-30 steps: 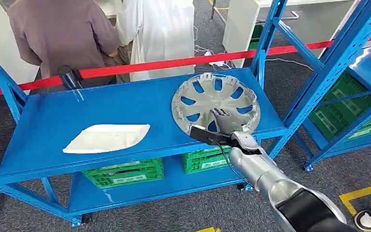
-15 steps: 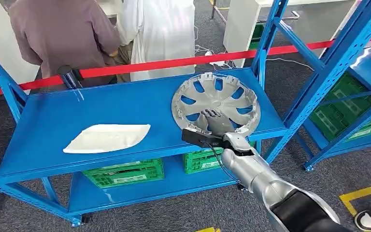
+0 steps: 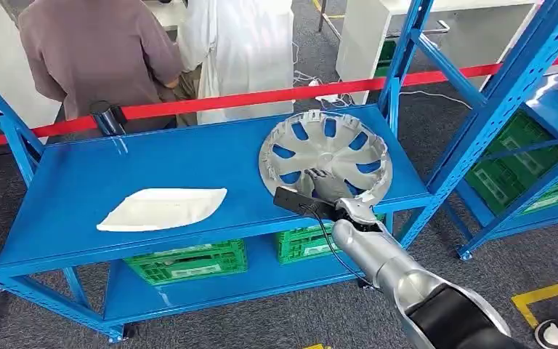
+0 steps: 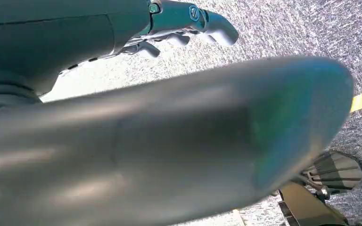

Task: Take the parts from the cabinet and place them on the table.

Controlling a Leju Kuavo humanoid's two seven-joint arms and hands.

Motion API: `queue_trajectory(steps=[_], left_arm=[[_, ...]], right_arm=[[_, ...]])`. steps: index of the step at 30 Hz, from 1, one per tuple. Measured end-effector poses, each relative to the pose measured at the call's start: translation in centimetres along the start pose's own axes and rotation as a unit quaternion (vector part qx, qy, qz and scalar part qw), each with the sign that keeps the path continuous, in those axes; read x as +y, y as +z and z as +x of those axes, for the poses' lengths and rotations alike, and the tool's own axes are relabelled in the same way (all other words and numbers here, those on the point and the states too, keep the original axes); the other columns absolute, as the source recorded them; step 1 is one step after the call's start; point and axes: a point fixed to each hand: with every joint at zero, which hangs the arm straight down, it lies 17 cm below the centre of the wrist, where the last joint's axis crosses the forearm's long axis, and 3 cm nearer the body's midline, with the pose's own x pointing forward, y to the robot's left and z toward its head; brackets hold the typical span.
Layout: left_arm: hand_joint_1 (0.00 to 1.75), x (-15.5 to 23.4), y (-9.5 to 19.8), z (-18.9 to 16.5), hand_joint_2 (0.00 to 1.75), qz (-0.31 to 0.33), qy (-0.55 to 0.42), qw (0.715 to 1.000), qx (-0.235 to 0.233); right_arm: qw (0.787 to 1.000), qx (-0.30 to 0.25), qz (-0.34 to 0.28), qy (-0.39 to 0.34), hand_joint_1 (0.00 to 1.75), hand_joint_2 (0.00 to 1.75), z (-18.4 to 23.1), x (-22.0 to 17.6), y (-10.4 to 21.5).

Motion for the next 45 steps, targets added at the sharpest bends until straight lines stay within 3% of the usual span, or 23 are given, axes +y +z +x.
queue_trajectory(steps=[13,14,15,45], left_arm=[[0.00,0.09,-0.01,0.15,0.00,0.002,-0.002,1.000,-0.005],[0.00,0.09,-0.01,0.15,0.00,0.002,-0.002,1.000,-0.005],[0.00,0.09,-0.01,0.14,0.00,0.002,-0.002,1.000,-0.005],[0.00,0.14,-0.01,-0.26,0.00,0.004,-0.001,1.000,-0.002]], right_arm=[[1.000,0.000,0.003,-0.008,0.00,1.75,0.04,0.06,0.01],[1.000,0.000,0.003,-0.011,0.33,1.75,0.05,0.08,0.02],[1.000,0.000,0.002,-0.014,1.75,1.75,0.04,0.04,0.01],[0.998,-0.006,-0.010,-0.060,1.75,1.75,0.20,0.14,0.06]])
